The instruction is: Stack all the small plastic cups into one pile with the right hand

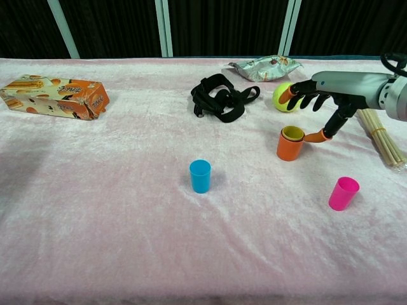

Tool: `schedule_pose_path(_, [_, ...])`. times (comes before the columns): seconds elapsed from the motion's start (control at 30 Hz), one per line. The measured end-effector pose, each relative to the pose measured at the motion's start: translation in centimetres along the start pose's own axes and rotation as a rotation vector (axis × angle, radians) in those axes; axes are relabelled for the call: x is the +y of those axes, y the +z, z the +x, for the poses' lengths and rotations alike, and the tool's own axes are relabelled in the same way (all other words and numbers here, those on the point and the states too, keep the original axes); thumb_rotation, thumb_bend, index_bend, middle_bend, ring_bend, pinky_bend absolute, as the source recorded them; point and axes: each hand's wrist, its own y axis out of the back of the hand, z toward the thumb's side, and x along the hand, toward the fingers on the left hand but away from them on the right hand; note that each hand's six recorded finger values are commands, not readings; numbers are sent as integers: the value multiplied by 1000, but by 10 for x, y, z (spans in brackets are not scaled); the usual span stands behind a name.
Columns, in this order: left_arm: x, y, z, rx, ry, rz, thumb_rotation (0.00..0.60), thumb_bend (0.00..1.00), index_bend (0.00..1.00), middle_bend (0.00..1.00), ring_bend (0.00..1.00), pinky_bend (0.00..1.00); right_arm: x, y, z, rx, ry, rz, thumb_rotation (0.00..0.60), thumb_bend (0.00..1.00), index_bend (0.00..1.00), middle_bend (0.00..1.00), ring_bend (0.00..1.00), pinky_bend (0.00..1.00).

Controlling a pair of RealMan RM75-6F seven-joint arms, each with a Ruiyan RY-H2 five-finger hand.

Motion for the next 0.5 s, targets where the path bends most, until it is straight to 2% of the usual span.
schedule_pose_path(0.3, [1, 0, 0, -2, 2, -2, 600, 698, 64, 14, 0, 32, 17, 33, 14, 80, -62, -26, 600, 169, 157, 203, 154, 206])
schedule_pose_path(0.5, [1, 2, -1, -7, 4, -3, 600, 697, 64, 14, 0, 31, 13, 73, 18, 172, -27, -46, 600, 170, 162, 204, 155, 206])
